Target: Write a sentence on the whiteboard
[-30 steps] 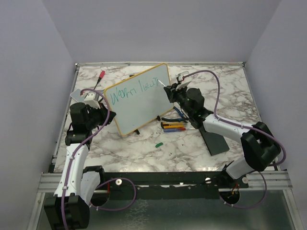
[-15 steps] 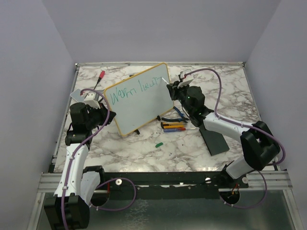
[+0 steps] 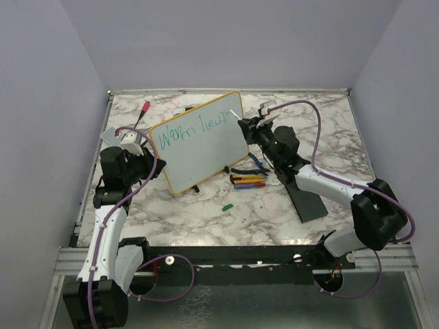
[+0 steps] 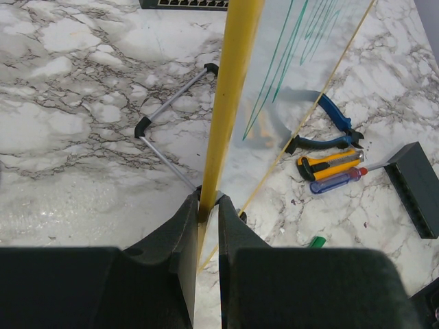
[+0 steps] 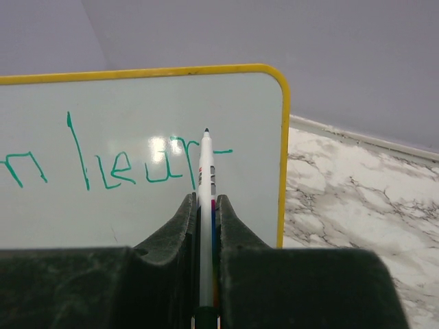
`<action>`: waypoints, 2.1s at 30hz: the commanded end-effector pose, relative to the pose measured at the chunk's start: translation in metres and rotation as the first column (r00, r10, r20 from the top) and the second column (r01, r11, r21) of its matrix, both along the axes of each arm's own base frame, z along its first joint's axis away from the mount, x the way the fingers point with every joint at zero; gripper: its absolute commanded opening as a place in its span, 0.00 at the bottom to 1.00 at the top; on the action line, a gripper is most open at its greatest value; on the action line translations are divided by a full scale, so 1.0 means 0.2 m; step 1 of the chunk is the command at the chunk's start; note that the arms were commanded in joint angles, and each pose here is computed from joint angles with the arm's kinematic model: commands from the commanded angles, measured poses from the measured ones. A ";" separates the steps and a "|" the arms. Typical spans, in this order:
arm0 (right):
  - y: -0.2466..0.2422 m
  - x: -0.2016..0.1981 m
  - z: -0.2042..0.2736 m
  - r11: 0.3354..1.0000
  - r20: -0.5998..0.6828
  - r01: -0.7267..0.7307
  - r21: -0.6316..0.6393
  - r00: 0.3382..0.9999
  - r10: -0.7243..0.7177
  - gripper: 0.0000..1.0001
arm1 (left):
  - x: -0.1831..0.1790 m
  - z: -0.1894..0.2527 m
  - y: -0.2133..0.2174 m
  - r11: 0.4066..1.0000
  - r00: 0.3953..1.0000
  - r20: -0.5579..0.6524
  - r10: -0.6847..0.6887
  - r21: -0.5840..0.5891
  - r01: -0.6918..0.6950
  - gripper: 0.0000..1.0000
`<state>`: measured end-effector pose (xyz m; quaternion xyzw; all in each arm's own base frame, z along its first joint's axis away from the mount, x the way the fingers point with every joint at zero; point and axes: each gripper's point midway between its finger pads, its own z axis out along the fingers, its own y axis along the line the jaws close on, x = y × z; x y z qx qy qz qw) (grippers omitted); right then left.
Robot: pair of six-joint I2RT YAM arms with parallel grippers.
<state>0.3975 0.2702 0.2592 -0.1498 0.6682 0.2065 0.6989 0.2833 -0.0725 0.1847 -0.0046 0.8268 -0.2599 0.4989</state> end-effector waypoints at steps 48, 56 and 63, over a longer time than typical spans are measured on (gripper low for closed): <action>-0.07 0.01 -0.06 0.997 -0.055 0.076 0.022 0.996 -0.075 0.01 | 0.02 0.03 0.04 0.999 0.999 0.035 0.038 0.017 -0.039 0.00; -0.10 0.02 0.03 0.996 -0.012 0.092 0.011 0.996 -0.092 0.01 | 0.02 0.03 0.03 0.999 0.999 0.034 0.035 0.015 -0.036 0.00; -0.11 0.08 0.03 0.993 -0.006 0.121 0.001 0.993 -0.121 0.01 | 0.02 0.03 0.03 0.999 0.999 0.035 0.033 0.015 -0.033 0.00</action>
